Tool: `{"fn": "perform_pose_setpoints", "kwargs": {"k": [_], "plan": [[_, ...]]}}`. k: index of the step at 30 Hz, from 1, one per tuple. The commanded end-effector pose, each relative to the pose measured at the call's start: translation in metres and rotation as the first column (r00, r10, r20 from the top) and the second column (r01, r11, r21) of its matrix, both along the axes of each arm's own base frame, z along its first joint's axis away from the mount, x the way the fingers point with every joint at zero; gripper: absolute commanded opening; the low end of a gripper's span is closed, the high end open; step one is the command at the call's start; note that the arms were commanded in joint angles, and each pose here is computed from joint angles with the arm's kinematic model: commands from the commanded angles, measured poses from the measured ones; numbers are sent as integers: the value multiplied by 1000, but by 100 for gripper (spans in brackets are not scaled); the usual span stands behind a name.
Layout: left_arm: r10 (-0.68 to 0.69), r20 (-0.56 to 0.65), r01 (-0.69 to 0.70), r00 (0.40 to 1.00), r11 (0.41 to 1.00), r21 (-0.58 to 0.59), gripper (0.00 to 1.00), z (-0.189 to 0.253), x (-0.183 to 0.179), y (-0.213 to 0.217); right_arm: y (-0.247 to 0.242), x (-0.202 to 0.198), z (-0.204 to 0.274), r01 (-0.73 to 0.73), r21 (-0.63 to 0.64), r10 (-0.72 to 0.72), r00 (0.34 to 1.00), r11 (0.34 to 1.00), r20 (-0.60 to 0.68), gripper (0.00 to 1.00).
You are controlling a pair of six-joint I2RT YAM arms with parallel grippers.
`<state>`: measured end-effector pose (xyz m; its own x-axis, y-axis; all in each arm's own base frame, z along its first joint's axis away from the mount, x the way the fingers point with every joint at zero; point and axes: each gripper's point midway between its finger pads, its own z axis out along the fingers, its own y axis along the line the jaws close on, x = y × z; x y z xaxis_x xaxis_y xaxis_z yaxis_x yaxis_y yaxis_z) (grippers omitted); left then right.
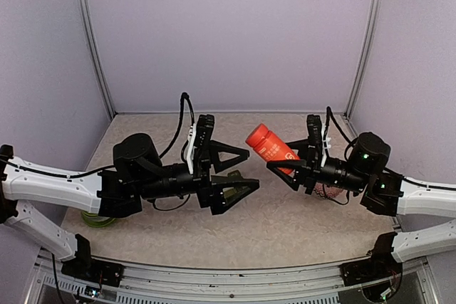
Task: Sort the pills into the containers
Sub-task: Unscrew the lid of the pill bottle from the pill bottle.
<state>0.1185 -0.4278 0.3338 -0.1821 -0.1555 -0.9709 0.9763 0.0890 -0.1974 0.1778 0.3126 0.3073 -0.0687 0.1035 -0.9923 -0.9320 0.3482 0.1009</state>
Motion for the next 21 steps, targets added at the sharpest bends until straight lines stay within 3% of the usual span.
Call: {"fn": "perform_pose_setpoints", "kwargs": {"k": [1, 8, 21], "plan": [[64, 27, -64, 998, 998, -14, 99, 8, 7, 7, 9, -32, 10, -197, 36, 195, 979, 980, 60, 9], [86, 47, -85, 995, 996, -8, 99, 13, 14, 3, 30, -56, 3, -343, 29, 341, 938, 939, 59, 9], [78, 67, -77, 995, 997, -21, 99, 13, 14, 6, 35, -63, -1, -380, 34, 379, 924, 924, 49, 9]]}}
